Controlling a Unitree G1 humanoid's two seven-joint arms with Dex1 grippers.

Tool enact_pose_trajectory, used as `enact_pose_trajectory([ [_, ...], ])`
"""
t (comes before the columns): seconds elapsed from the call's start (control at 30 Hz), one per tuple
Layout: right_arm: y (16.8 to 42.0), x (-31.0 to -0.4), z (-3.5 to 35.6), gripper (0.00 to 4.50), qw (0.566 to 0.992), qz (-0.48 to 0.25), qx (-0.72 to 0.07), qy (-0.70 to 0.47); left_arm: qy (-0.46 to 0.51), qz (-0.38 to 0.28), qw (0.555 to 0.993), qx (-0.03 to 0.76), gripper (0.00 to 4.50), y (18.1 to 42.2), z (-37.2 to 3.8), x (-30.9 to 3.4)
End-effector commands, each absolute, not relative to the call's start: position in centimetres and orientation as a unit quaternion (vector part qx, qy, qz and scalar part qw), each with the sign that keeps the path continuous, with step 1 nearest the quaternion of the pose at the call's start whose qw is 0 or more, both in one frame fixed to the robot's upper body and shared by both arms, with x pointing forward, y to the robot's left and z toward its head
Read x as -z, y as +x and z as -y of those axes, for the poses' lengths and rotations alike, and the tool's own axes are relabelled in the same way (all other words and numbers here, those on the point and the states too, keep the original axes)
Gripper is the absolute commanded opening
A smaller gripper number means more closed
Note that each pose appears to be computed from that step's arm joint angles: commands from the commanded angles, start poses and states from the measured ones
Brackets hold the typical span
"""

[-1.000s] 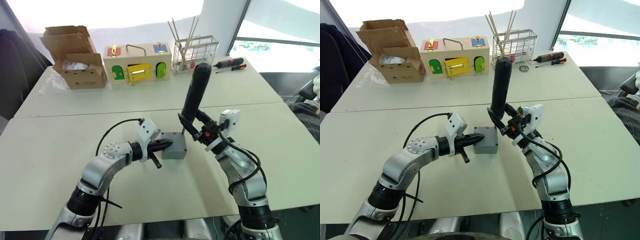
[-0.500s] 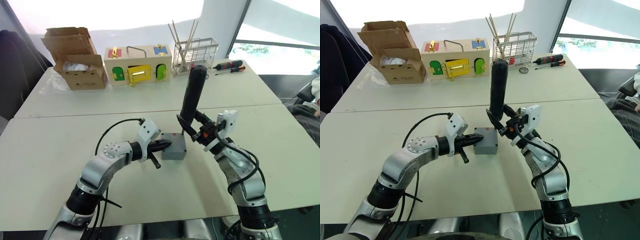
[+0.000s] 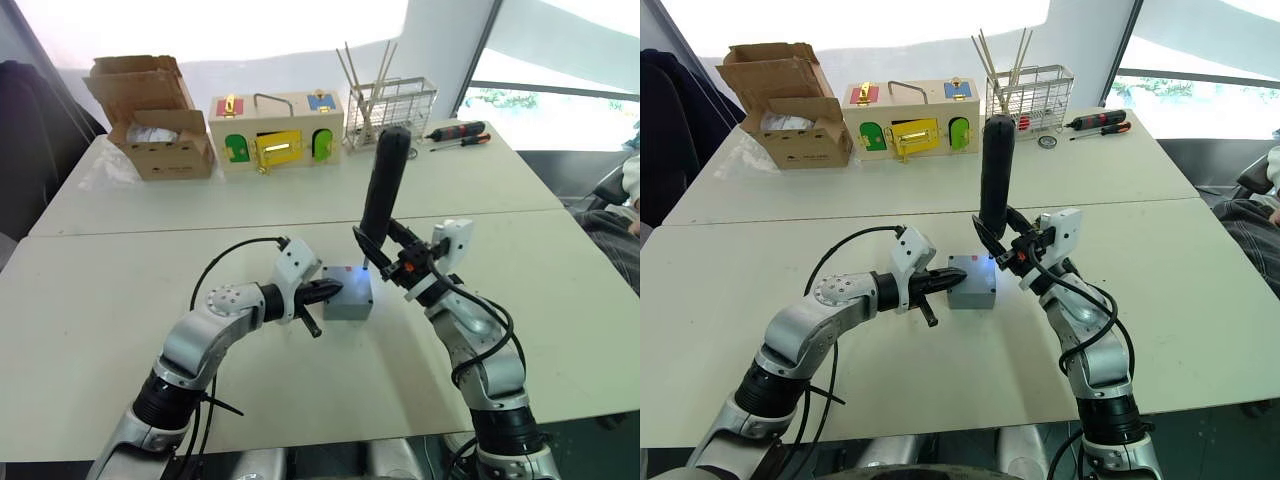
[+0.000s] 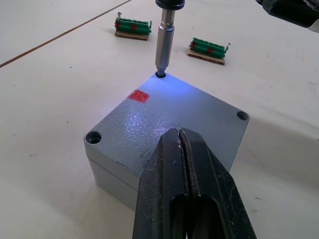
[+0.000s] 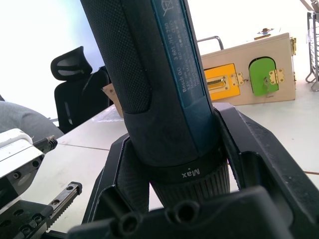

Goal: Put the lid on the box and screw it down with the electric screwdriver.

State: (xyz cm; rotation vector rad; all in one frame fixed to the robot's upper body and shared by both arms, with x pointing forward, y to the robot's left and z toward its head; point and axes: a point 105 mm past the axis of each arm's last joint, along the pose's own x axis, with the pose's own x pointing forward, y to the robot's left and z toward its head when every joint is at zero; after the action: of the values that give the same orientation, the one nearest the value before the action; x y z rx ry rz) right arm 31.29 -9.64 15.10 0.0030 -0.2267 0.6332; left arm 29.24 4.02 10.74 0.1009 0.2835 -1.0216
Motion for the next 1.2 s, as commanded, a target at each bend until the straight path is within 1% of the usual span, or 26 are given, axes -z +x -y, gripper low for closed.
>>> enact_pose_trajectory([
  [0.03, 30.6, -6.8, 9.6, 1.78, 0.948, -0.05, -0.313, 0.028, 0.057, -0.144, 0.86, 0.486, 0.0, 29.1, -4.1, -10.4],
  [0.57, 30.6, -7.3, 9.7, 1.78, 0.949, -0.041, -0.313, 0.025, 0.052, -0.144, 0.861, 0.484, 0.0, 29.2, -4.1, -10.4],
  [0.7, 30.8, -8.6, 9.7, 1.78, 0.949, -0.017, -0.316, 0.015, 0.052, -0.144, 0.861, 0.485, 0.0, 29.2, -4.1, -10.4],
  [0.83, 31.3, -11.7, 10.5, 1.78, 0.953, 0.028, -0.303, 0.006, 0.05, -0.143, 0.862, 0.484, 0.0, 29.4, -4.2, -10.3],
  [0.87, 31.3, -13.0, 10.6, 1.78, 0.951, 0.043, -0.305, 0.002, 0.045, -0.142, 0.863, 0.483, 0.0, 29.4, -4.3, -10.2],
  [0.9, 31.2, -15.0, 10.6, 1.78, 0.948, 0.068, -0.31, -0.004, 0.044, -0.141, 0.863, 0.484, 0.0, 29.4, -4.3, -10.2],
  [0.97, 30.8, -17.9, 10.4, 1.78, 0.941, 0.103, -0.321, -0.01, 0.044, -0.138, 0.862, 0.486, 0.0, 29.5, -4.3, -10.3],
  [1.0, 30.2, -20.1, 10.1, 1.78, 0.932, 0.132, -0.338, -0.01, 0.045, -0.135, 0.861, 0.488, 0.0, 29.4, -4.3, -10.4],
  [1.07, 29.2, -23.3, 9.9, 1.78, 0.918, 0.168, -0.36, -0.004, 0.048, -0.127, 0.861, 0.491, 0.0, 29.4, -4.2, -10.6],
  [1.13, 28.9, -24.9, 10.1, 1.78, 0.912, 0.18, -0.368, 0.006, 0.052, -0.116, 0.862, 0.491, 0.0, 29.5, -4.2, -10.9],
  [1.2, 28.9, -25.9, 10.4, 1.78, 0.911, 0.182, -0.37, 0.015, 0.047, -0.106, 0.863, 0.492, 0.0, 29.6, -4.1, -11.4],
])
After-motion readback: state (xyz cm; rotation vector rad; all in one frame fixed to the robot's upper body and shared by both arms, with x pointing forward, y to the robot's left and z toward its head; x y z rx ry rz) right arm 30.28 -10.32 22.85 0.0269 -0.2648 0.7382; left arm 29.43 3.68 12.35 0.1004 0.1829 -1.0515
